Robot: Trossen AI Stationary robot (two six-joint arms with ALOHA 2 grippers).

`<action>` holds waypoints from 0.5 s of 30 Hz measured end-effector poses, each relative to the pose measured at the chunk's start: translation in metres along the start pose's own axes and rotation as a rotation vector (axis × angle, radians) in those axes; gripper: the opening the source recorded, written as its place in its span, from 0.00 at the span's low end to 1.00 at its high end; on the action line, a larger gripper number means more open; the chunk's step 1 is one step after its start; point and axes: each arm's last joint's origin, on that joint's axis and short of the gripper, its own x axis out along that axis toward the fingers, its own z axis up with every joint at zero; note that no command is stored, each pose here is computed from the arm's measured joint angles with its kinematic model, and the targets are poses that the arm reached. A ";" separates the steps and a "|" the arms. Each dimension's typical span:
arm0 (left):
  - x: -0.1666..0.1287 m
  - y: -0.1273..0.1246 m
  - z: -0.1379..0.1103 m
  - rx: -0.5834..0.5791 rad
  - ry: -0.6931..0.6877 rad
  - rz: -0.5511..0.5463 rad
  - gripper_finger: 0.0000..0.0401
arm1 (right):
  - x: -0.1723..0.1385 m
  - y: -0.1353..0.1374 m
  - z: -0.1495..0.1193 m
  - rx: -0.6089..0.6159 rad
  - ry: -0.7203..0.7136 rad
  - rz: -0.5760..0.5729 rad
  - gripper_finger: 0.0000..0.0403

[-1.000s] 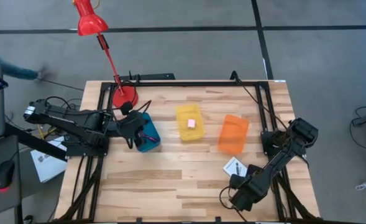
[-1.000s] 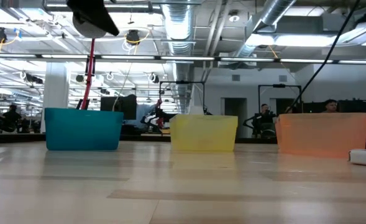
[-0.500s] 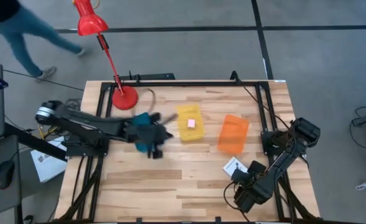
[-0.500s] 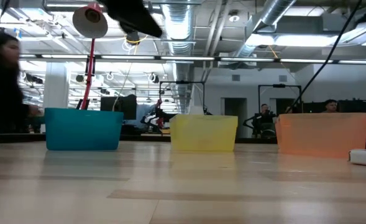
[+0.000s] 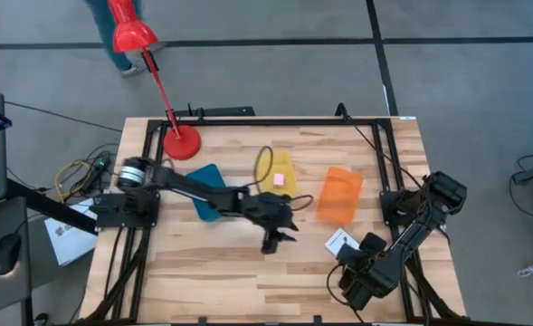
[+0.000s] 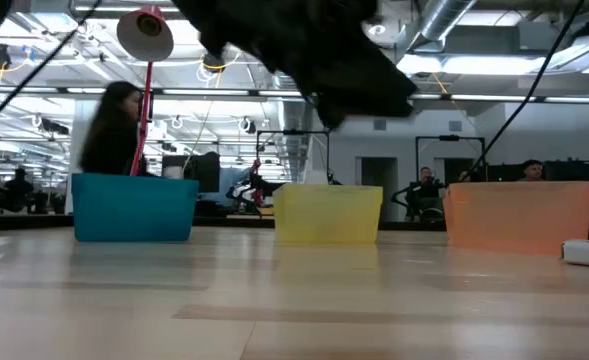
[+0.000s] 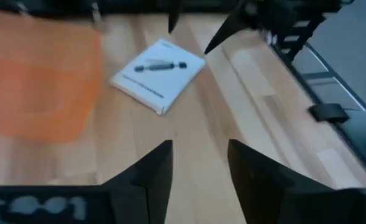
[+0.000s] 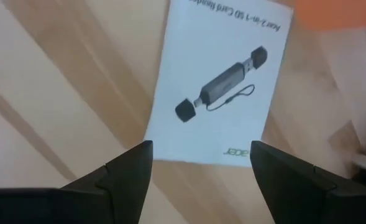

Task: Pick and place items into bin
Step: Put the card reader box into the orange bin

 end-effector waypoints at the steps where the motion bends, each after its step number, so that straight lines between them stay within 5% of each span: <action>1: 0.010 0.002 -0.002 -0.003 0.010 -0.001 0.37 | 0.000 0.000 0.000 0.016 -0.006 0.000 0.66; 15: 0.097 0.014 -0.009 0.000 0.029 -0.149 0.38 | 0.012 -0.009 -0.009 0.184 0.010 -0.074 0.66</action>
